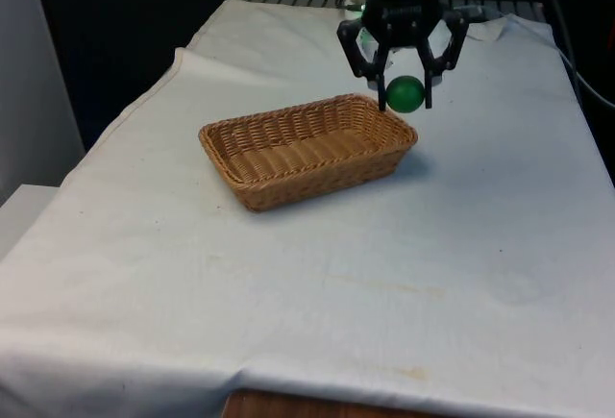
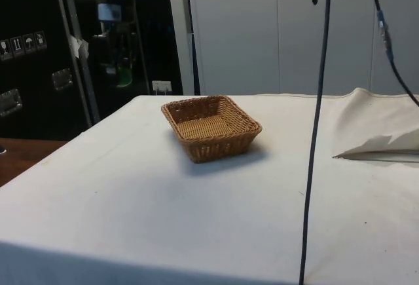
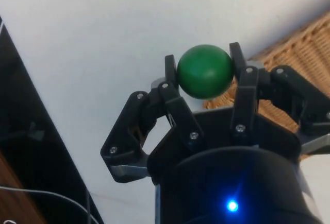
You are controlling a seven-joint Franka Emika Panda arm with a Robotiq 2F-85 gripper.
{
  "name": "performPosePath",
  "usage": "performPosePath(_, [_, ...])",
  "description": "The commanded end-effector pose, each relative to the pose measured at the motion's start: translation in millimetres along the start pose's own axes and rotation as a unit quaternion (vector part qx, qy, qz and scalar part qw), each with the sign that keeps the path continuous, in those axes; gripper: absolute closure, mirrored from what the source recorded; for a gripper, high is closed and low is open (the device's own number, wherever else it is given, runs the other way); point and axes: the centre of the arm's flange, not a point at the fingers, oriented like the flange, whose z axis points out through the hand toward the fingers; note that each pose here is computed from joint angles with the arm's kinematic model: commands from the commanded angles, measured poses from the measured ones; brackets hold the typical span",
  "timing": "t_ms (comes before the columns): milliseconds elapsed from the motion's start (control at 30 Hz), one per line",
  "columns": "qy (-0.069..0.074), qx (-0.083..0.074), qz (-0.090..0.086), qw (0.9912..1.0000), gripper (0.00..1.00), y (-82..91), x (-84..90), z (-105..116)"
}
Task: Pick up the ball and place it into the basket.
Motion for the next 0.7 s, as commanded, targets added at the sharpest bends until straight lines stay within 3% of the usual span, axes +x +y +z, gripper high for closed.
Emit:
performPosePath(0, [0.002,-0.008,0.001,0.99996,0.97,2.1,-4.7,-1])
performPosePath(200, [-0.007,-0.024,-0.003,0.99968,0.97,8.4,-19.2,-2])
performPosePath(267, [-0.012,-0.018,-0.005,0.99976,0.97,8.3,-16.7,0])
performPosePath(333, [-0.011,-0.030,-0.005,0.99948,0.97,11.9,-25.2,-3])
performPosePath(567, [-0.020,-0.038,-0.008,0.99904,0.97,23.4,-42.7,-10])
performPosePath(600, [-0.025,-0.033,-0.009,0.99912,0.97,21.2,-37.4,-8])
performPosePath(667, [-0.022,-0.039,-0.009,0.99896,0.97,26.6,-47.3,-12])
